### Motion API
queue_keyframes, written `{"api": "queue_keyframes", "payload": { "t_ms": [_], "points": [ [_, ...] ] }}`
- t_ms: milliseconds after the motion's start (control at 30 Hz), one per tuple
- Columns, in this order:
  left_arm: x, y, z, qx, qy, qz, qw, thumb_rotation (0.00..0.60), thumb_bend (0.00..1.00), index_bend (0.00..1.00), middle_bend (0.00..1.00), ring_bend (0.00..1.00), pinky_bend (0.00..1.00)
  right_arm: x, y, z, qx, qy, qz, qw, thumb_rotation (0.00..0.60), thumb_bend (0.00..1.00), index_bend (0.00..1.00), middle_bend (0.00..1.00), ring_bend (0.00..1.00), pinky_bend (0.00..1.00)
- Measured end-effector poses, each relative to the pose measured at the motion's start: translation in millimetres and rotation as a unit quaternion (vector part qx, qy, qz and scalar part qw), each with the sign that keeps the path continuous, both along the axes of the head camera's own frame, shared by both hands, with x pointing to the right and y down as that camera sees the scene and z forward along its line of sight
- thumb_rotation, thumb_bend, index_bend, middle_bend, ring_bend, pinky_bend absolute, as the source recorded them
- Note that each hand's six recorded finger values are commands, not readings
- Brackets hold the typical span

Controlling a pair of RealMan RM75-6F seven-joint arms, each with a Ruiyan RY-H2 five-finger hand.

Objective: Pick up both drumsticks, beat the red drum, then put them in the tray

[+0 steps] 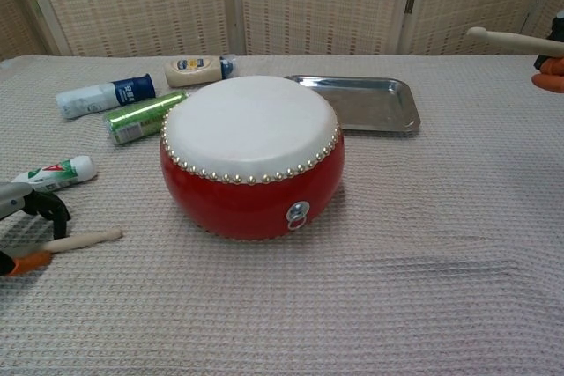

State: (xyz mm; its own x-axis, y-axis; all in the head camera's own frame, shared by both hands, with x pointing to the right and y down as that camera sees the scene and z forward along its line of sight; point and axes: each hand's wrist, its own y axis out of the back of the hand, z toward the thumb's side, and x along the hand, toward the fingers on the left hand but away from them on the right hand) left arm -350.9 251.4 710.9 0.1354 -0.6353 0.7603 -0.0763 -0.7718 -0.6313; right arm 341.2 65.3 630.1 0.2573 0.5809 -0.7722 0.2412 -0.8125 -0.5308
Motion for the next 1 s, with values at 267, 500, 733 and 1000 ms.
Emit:
{"api": "queue_keyframes", "payload": {
  "t_ms": [267,500,733,1000],
  "points": [
    [1,-5,-12,0.035,0.041,-0.018,0.9984,0.600,0.45,0.56,0.33,0.24,0.22,4,-3,-5,0.009,-0.008,0.011,0.9999,0.600,1.00,1.00,1.00,1.00,1.00],
    [-9,-19,-30,0.079,0.128,-0.102,0.9833,0.600,0.45,0.55,0.38,0.29,0.26,8,-3,-7,0.013,-0.013,0.020,0.9996,0.600,1.00,1.00,1.00,1.00,1.00],
    [-28,-29,-37,0.090,0.257,-0.228,0.9346,0.600,0.45,0.50,0.43,0.35,0.35,8,-3,-8,0.015,-0.018,0.023,0.9995,0.600,1.00,1.00,1.00,1.00,1.00],
    [-49,-36,-32,0.055,0.402,-0.386,0.8281,0.600,0.45,0.46,0.45,0.39,0.38,7,0,-6,0.011,-0.016,0.020,0.9996,0.600,1.00,1.00,1.00,1.00,1.00]
  ]
}}
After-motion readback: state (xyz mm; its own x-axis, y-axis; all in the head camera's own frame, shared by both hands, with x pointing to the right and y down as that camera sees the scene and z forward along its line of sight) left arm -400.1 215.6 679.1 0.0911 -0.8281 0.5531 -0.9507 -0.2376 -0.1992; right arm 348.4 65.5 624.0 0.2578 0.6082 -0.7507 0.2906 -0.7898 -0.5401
